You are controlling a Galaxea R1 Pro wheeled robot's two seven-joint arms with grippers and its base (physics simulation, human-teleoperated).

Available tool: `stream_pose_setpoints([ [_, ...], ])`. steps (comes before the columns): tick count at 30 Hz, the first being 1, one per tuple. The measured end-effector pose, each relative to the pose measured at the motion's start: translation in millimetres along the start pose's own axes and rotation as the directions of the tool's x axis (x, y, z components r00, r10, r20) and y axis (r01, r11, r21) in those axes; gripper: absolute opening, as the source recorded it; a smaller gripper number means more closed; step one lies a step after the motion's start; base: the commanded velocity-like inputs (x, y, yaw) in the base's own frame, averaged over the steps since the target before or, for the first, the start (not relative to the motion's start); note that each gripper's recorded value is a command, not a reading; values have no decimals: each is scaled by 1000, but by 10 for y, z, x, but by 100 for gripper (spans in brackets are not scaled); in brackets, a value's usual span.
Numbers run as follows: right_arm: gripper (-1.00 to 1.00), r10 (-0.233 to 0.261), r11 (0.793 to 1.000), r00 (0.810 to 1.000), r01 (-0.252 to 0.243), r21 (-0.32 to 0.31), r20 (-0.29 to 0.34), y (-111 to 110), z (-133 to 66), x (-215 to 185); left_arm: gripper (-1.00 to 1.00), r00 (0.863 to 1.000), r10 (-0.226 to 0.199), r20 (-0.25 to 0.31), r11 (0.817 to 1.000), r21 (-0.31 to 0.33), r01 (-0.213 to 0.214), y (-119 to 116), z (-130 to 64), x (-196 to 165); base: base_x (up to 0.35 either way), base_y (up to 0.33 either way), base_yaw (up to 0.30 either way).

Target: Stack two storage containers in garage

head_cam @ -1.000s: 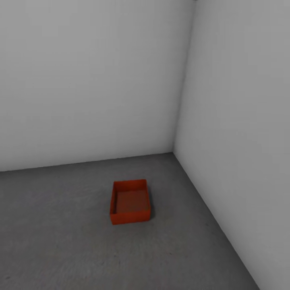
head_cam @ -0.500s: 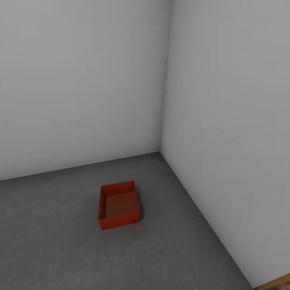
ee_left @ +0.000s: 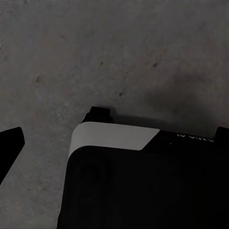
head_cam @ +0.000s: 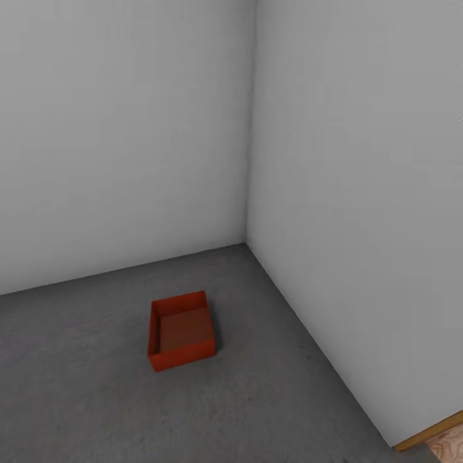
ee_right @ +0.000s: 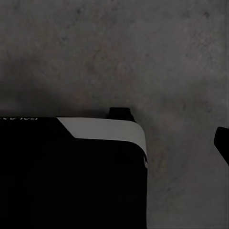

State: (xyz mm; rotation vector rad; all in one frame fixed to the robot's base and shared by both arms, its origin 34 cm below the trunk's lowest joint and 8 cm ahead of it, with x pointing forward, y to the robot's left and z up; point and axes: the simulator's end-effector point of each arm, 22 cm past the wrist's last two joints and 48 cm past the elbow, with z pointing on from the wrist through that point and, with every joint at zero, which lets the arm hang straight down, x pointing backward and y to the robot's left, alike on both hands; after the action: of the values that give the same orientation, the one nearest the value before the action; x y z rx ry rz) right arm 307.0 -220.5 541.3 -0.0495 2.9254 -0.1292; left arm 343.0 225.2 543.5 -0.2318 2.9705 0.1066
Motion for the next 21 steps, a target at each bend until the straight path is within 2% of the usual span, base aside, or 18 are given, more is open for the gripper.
stream_pose_setpoints([
  [8, 100, 0, 1000, 1000, 0, 0, 0, -8, -97, -4, 100, 1000, 0, 0, 1000, 0, 0, 8, -97, -1, 0, 0, -20],
  [21, 100, 1, 1000, 1000, -1, -1, 0, 2, -111, -4, 100, 1000, 0, 0, 1000, 1, 0, 5, -110, 2, 0, 0, -258],
])
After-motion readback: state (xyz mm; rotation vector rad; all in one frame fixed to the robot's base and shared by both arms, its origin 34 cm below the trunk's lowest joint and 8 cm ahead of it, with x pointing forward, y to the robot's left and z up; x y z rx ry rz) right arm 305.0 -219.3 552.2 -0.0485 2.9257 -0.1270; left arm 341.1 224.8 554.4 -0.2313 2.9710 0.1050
